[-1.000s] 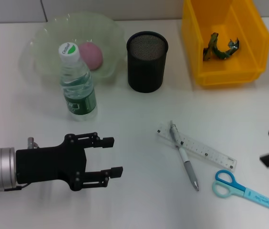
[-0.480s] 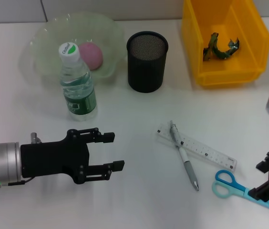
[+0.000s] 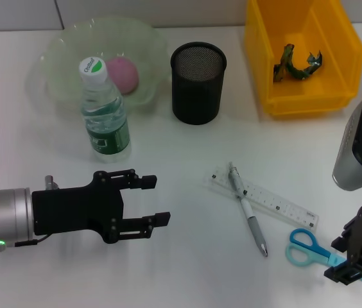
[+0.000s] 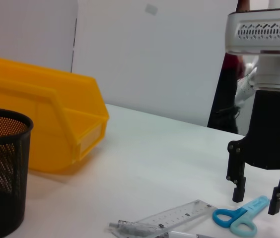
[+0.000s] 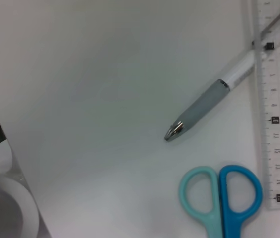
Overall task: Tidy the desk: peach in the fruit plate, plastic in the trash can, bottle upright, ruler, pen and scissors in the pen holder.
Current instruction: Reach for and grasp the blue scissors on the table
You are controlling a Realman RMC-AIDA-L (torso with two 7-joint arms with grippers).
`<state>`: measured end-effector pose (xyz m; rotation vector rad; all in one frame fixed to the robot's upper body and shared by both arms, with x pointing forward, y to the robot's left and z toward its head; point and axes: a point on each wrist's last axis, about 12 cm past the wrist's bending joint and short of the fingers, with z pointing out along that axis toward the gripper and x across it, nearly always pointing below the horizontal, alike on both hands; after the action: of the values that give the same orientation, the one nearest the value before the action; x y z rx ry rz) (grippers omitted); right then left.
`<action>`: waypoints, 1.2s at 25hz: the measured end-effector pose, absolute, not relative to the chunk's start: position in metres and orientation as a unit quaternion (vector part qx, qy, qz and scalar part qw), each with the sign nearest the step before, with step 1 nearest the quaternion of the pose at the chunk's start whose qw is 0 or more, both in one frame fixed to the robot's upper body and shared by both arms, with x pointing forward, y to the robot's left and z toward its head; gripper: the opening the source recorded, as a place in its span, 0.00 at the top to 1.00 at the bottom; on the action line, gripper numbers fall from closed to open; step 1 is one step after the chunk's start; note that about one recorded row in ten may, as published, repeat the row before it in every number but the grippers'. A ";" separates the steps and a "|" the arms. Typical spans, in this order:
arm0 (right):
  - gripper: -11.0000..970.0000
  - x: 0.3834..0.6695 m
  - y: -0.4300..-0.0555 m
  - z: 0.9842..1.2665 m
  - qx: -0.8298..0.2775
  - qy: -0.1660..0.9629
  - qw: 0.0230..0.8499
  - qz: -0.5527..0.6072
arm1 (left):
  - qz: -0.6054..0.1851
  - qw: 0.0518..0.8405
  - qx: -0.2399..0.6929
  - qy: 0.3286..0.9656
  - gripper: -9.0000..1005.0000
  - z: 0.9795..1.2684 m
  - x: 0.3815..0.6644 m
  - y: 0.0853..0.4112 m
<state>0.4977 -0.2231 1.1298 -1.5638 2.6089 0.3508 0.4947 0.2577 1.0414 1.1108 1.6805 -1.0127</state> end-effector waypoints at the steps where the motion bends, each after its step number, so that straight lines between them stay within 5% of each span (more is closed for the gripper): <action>1: 0.41 0.497 -0.223 1.129 -0.511 0.851 0.040 0.114 | -0.406 0.429 0.445 0.673 0.28 1.041 0.495 0.257; 15: 0.54 0.498 -0.209 1.138 -0.521 0.849 0.049 0.070 | -0.405 0.430 0.443 0.675 0.28 1.041 0.496 0.255; 18: 0.69 0.496 -0.205 1.137 -0.521 0.850 0.043 0.057 | -0.405 0.429 0.442 0.675 0.28 1.041 0.497 0.255; 30: 0.68 0.491 -0.194 1.135 -0.527 0.847 0.042 0.049 | -0.403 0.430 0.442 0.676 0.28 1.042 0.497 0.256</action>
<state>0.4905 -0.1944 1.1352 -1.6131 2.5922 0.1513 0.4975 0.2557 1.0416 1.1037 1.6878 -1.0061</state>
